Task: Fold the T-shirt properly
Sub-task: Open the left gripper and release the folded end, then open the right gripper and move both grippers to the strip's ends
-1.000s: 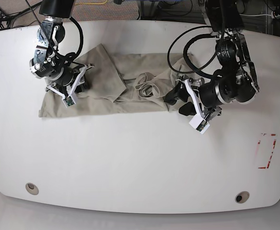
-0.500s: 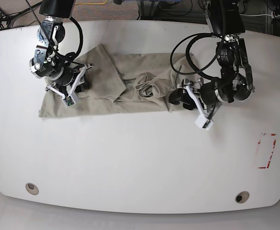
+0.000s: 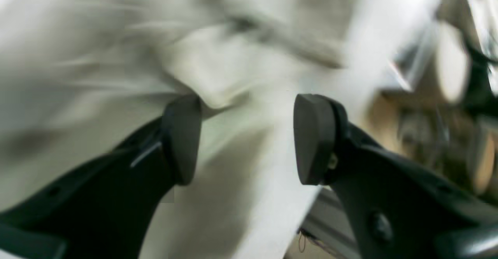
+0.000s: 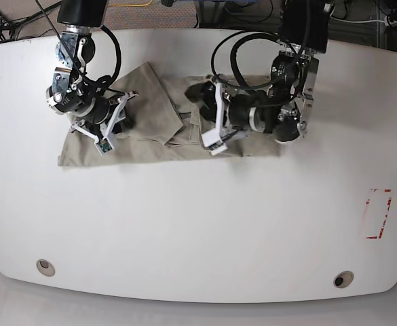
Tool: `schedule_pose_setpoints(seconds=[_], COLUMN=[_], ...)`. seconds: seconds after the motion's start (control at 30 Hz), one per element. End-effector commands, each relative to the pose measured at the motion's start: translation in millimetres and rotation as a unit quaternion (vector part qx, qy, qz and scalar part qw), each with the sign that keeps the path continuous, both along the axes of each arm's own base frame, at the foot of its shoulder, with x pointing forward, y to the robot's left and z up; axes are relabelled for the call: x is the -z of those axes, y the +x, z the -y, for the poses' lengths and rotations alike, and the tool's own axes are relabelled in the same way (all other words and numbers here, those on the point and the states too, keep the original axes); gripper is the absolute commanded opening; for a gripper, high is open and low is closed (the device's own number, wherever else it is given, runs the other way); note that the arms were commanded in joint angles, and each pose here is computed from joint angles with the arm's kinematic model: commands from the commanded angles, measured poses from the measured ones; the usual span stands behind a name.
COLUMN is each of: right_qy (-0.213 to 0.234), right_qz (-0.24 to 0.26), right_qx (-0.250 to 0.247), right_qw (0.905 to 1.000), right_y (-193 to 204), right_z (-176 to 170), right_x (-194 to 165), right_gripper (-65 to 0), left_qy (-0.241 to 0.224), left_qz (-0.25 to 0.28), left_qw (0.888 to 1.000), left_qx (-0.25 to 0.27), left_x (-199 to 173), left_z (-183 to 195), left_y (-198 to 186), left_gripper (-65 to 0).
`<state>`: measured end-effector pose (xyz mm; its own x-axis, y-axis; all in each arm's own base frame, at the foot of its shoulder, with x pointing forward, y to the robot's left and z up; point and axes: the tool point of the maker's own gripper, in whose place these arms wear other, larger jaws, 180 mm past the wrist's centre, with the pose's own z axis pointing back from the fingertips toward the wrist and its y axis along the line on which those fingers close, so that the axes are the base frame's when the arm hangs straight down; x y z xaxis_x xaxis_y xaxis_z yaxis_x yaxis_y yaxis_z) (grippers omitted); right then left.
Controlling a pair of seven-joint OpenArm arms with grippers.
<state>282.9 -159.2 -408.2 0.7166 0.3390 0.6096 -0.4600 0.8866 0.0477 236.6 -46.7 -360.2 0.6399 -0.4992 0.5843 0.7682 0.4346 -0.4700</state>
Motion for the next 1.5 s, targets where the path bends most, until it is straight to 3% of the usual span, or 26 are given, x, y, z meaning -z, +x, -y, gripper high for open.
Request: schedule_pose_setpoints(seconds=[0.0,0.13,0.23,0.5,0.63,0.77,0.87,0.97,1.13,1.23,1.47], right_qy=[0.004,0.007,0.009,0.009,0.008,-0.001,-0.020,-0.038,-0.037,-0.041,-0.043], right_qz=[0.020,0.015,0.006,0.012,0.020,0.044,0.058,0.072,0.095,0.093,0.102], right_qx=[0.001,0.004,0.005,0.005,0.006,0.001,-0.004,-0.001,0.064,0.103,0.190], right_qw=[0.9998,0.9999,0.9999,0.9999,0.9998,0.9990,0.9981,0.9967,0.9927,0.9895,0.9755], right_y=[11.7,14.3,12.1,16.9,19.4,25.4,30.9,37.5,47.1,51.3,55.0], right_z=[2.0,3.3,3.7,3.7,4.2,3.8,5.4,9.6,35.5,57.9,109.7], right_x=[-9.6,-6.0,-1.0,-4.2,-9.0,-25.8,-42.5,-60.8,-85.6,-94.8,-118.8], right_gripper=[-48.8,-48.8,-48.8,-49.0,-49.0,-49.0,-49.0,-48.7,-47.2,-39.3,-3.5], left_qy=[-0.025,-0.027,-0.018,0.010,0.043,0.076,0.093,0.101,0.119,0.131,0.165], left_qz=[0.040,0.061,0.095,0.137,0.154,0.161,0.158,0.151,0.137,0.132,0.112], left_qw=[0.998,0.993,0.990,0.991,0.985,0.979,0.978,0.977,0.977,0.975,0.972], left_qx=[0.041,0.099,0.101,-0.010,-0.071,-0.097,-0.103,-0.109,-0.114,-0.119,-0.122], left_x=[-19.3,-24.1,-34.2,-49.5,-46.0,-35.9,-24.1,-12.2,6.9,18.2,47.4], left_z=[3.5,4.4,-5.6,-59.4,-89.6,-104.8,-109.5,-111.5,-116.9,-120.9,-133.1], left_y=[-1.2,-18.4,-8.5,48.7,71.0,75.9,67.5,57.3,41.1,31.1,12.9], left_gripper=[-30.0,-30.0,-30.0,-30.0,-30.0,-30.0,-34.3,-44.7,-58.1,-61.9,-62.9])
